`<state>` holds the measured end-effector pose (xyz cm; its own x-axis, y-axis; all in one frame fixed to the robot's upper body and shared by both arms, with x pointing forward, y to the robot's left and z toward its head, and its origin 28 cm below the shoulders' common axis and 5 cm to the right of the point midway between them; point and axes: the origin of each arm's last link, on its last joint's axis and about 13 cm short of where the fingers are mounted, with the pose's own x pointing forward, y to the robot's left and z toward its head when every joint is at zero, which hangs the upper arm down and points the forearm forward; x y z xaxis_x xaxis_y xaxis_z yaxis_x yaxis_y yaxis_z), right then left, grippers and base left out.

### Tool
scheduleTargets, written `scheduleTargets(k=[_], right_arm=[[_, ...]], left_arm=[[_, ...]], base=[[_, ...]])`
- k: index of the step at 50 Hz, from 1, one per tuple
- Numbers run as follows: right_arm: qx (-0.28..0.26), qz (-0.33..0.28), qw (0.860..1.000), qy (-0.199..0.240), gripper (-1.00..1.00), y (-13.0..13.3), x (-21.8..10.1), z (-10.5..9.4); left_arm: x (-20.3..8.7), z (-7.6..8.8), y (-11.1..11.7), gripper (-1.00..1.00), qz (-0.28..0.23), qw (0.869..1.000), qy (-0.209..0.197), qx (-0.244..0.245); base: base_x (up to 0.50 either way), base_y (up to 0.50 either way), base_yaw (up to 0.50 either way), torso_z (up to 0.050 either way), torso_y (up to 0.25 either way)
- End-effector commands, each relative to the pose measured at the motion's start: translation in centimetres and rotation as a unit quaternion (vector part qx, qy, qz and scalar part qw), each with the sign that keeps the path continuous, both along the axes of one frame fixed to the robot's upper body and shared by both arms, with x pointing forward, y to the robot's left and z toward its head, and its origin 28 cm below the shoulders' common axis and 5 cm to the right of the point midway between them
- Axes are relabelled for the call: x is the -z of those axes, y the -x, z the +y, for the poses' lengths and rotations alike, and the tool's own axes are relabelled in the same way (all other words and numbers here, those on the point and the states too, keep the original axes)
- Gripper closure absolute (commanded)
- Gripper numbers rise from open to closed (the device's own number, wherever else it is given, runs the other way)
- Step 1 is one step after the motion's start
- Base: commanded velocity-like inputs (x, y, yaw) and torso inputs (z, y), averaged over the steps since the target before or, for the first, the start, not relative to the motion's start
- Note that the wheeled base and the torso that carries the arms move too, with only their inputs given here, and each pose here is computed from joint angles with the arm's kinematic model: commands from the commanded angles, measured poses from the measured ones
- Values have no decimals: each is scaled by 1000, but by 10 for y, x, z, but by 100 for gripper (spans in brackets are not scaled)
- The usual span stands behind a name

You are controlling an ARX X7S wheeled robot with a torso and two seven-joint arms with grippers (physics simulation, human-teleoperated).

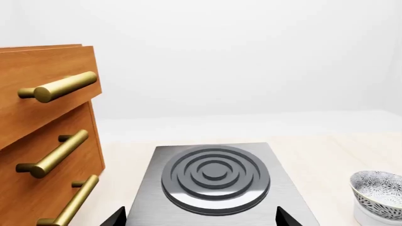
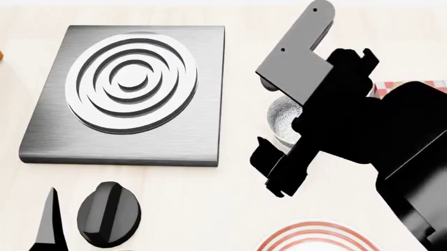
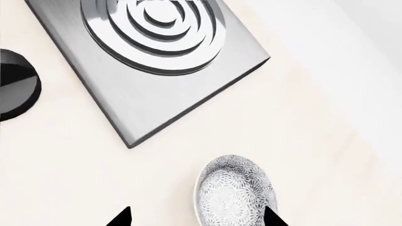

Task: Pick the akita bowl on the ramekin and place it on the plate.

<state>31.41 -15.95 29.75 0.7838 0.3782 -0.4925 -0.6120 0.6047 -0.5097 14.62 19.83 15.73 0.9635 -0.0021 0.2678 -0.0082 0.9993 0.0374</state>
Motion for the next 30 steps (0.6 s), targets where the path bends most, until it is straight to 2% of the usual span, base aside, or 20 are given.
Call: scheduleTargets(k=[1, 4, 30], right_arm=[[14, 30, 999, 37, -100, -16, 1, -5], [24, 44, 999, 20, -100, -20, 3, -5], [23, 54, 997, 58, -100, -42, 20, -5]], left_arm=[[0, 0, 0, -100, -1, 1000, 2, -1], [0, 0, 0, -100, -3, 1000, 4, 2], [-2, 2, 0, -100, -5, 1000, 8, 0]], base=[[0, 0, 0, 0, 0], [0, 0, 0, 0, 0], [0, 0, 0, 0, 0]])
